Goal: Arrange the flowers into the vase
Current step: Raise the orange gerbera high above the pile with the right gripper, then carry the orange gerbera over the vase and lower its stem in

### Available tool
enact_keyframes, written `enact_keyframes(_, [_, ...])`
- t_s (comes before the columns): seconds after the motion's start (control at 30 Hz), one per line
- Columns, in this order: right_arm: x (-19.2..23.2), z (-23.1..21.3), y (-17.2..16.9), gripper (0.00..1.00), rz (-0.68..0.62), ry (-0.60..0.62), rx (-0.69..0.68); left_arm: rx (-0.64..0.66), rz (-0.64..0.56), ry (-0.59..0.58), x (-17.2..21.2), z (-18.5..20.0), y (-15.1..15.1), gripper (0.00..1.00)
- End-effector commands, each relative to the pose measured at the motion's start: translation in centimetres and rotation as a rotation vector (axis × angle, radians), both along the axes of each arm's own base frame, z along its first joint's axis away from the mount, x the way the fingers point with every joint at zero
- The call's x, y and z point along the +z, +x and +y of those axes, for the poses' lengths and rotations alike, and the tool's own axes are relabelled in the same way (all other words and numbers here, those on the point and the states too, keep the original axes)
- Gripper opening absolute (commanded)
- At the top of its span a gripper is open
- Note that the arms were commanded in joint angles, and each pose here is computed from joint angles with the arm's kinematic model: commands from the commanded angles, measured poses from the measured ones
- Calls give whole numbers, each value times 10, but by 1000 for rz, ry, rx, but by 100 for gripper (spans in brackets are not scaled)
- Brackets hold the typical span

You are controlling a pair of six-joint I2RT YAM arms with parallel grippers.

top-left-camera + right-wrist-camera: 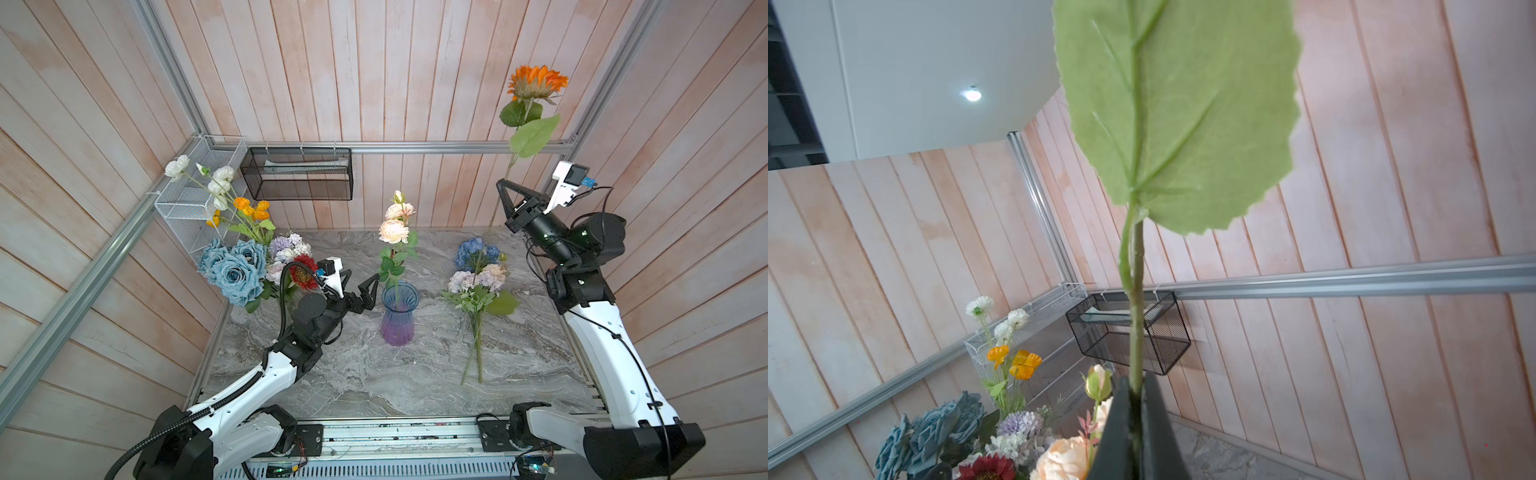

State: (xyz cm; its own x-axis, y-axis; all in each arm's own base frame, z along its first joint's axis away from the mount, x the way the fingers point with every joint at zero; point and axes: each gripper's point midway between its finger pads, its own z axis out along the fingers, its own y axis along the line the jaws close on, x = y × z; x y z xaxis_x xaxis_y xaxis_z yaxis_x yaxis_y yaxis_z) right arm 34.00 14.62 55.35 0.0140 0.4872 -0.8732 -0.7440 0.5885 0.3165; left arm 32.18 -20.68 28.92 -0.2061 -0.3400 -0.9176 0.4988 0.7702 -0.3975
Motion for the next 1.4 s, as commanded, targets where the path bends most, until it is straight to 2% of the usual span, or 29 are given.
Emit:
enact_keyframes(0.0, [36,24,-23,0,-156,14,93,-20,13,-8,1,0,-2,100])
enact_keyframes(0.23, [49,79,-43,0,-254,39,261,-16,29,-19,-2,4,-2,100])
enact_keyframes(0.4, [28,121,-54,0,-259,13,380,-1,39,-15,-6,10,-4,100])
enact_keyframes(0.53, [-6,151,-59,0,-221,-17,427,13,40,-14,-7,14,-5,100])
enact_keyframes(0.73, [-57,173,-72,0,-233,-45,404,10,47,-12,-8,13,-3,100])
enact_keyframes(0.9, [-97,189,-73,0,-210,-131,376,-2,52,-10,-9,10,-3,100])
enact_keyframes(1.23, [-192,195,-56,0,-12,-262,305,-37,30,16,-5,7,-9,100])
enact_keyframes(1.37, [-227,197,-52,0,47,-373,261,-54,12,14,-2,8,-17,100])
